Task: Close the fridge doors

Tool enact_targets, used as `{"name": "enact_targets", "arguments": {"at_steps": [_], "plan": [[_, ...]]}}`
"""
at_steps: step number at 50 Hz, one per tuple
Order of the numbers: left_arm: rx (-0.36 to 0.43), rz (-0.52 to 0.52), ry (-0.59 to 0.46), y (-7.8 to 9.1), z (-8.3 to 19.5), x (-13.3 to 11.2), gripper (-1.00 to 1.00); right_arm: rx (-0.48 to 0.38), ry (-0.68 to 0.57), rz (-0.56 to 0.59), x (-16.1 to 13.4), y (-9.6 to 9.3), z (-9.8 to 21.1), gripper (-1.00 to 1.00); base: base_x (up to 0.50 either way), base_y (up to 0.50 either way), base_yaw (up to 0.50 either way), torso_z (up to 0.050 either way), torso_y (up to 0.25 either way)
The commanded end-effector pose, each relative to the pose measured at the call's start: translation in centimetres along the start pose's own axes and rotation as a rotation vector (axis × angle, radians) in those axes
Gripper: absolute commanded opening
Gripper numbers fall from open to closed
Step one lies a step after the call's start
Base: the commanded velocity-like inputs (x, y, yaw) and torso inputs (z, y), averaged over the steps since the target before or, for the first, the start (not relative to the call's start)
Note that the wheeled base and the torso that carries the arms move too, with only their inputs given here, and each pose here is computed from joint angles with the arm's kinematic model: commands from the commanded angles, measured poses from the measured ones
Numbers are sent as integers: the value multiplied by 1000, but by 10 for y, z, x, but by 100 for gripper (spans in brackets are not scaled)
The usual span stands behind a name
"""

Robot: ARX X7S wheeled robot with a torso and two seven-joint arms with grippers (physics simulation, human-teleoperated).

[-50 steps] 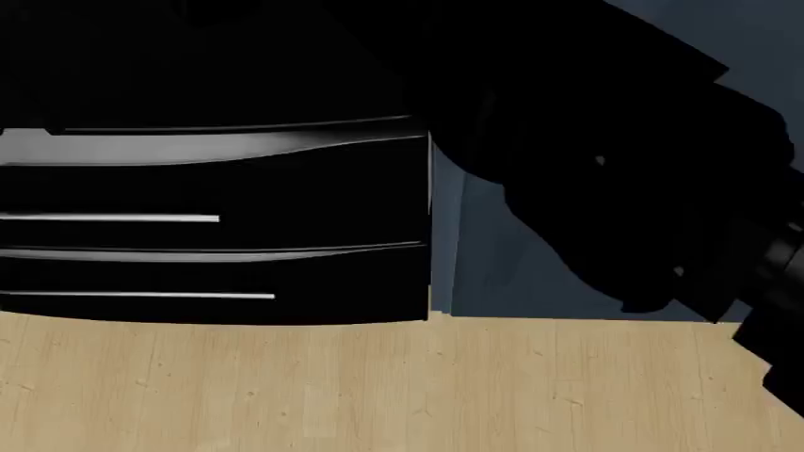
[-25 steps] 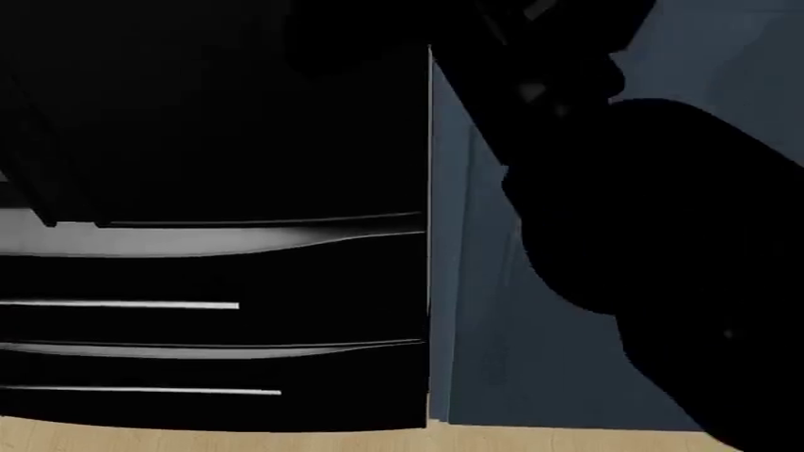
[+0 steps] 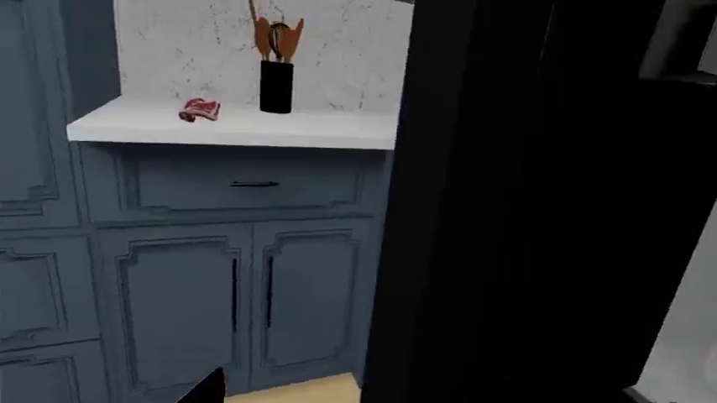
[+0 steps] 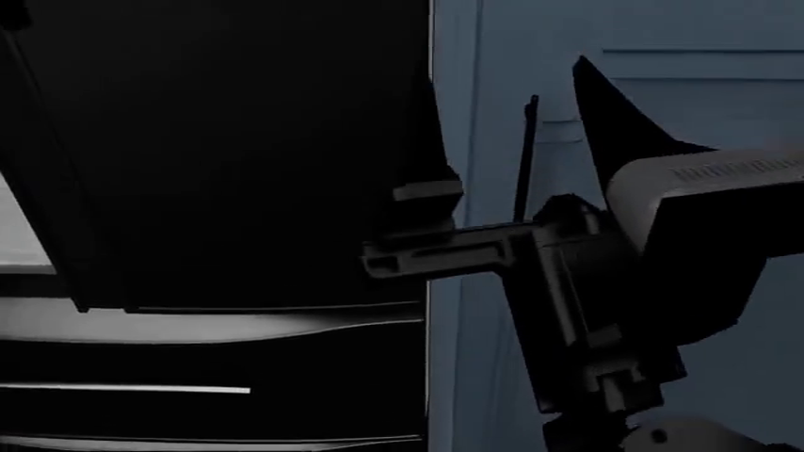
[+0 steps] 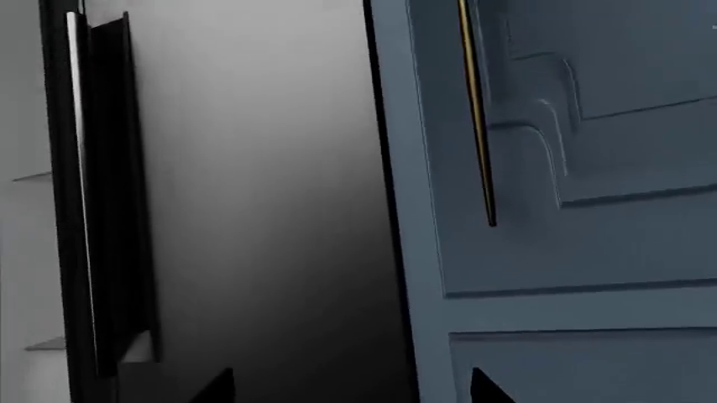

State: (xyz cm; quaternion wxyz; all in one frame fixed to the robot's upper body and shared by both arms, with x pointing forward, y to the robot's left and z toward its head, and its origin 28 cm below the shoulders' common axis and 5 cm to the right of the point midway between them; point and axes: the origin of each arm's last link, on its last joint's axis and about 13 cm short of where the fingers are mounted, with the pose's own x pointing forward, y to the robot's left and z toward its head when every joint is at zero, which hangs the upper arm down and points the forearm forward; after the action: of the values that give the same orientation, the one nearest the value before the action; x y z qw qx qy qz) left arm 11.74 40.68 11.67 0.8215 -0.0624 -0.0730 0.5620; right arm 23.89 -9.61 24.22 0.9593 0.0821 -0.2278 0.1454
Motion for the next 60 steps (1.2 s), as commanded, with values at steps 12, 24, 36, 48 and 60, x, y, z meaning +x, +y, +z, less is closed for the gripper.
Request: {"name": "enact_targets", "arguments": {"at_steps": [12, 24, 36, 48, 60], "plan": [[-27, -931, -328, -96, 90, -87, 100, 71, -26, -140, -37, -6, -29, 100, -9, 0, 0, -15, 243], [-58, -1208, -353, -135, 99, -112, 100, 42, -45, -211, -47, -9, -38, 100, 0, 0, 0, -15, 216], [-74, -1231, -335, -142, 89, -113, 100, -18, -16, -269, -62, -12, -47, 100, 0, 0, 0, -15, 199], [-128, -1227, -298, -159, 79, -110, 100, -155, 43, -303, -55, -14, -53, 100, 0, 0, 0, -5, 49], [-140, -1205, -293, -157, 81, -109, 100, -140, 29, -309, -55, -13, -54, 100, 0, 0, 0, 0, 0]]}}
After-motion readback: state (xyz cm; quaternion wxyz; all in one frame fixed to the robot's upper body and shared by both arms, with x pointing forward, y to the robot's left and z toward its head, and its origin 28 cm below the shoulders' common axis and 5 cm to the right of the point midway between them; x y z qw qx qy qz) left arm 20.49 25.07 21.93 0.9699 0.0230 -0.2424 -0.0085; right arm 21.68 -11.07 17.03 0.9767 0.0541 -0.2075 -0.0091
